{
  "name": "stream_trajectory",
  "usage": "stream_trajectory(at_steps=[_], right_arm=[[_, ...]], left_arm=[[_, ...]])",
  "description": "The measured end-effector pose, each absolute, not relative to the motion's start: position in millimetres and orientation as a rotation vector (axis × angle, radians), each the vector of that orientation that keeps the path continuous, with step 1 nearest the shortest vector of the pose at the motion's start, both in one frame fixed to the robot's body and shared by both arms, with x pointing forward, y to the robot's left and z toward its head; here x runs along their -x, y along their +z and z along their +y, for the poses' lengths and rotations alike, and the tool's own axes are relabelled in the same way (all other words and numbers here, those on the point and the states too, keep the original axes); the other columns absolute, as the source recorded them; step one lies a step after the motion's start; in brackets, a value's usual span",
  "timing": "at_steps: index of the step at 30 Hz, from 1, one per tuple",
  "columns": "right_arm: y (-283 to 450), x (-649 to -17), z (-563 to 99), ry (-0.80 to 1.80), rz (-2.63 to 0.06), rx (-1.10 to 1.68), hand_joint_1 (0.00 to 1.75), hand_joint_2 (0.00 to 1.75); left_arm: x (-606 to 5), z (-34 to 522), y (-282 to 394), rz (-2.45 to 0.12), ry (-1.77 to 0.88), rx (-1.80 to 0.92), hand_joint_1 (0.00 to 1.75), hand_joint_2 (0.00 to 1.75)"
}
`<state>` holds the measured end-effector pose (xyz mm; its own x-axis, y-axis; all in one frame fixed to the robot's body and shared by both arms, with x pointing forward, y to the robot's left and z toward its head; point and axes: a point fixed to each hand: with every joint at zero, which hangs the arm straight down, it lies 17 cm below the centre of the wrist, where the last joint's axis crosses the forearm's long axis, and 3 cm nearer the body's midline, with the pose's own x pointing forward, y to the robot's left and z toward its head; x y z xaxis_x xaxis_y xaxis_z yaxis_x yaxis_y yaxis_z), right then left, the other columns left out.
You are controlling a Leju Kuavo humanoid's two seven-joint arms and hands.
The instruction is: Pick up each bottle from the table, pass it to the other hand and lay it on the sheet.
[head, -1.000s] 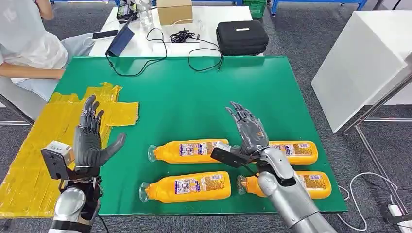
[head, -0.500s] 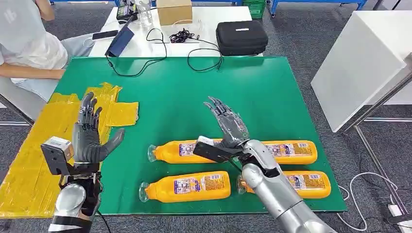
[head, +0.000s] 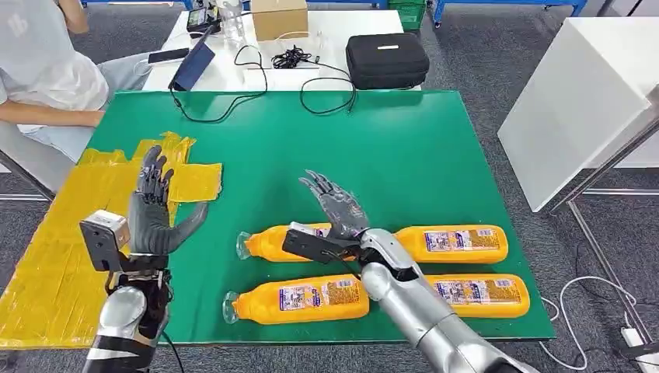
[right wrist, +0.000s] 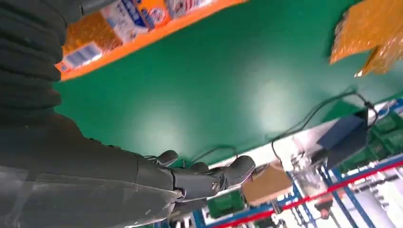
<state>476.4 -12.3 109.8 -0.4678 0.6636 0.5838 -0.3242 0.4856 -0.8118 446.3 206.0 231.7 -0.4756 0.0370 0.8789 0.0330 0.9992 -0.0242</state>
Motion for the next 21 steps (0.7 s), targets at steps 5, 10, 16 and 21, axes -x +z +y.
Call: stream_trajectory(at_steps=[5, 10, 16, 21], right_arm=[[96.1, -469.4, -0.4, 1.194, -1.651, 0.231, 0.0, 1.75], [76.8, -468.6, -1.8, 1.2, -1.574, 0.222, 0.0, 1.75], [59.1, -469.6, -8.2, 1.223, -1.517, 0.238, 0.0, 1.75], [49.6, -473.3, -14.8, 1.245, -1.477, 0.268, 0.0, 1.75]], left_arm=[[-448.7, 206.1, 229.1, -2.058, 0.017, 0.049, 0.0, 1.75], [-449.7, 203.5, 225.9, -2.049, 0.019, 0.057, 0.0, 1.75], [-450.3, 201.4, 222.5, -2.04, 0.015, 0.06, 0.0, 1.75], [-451.1, 201.3, 222.1, -2.036, 0.027, 0.068, 0.0, 1.75]])
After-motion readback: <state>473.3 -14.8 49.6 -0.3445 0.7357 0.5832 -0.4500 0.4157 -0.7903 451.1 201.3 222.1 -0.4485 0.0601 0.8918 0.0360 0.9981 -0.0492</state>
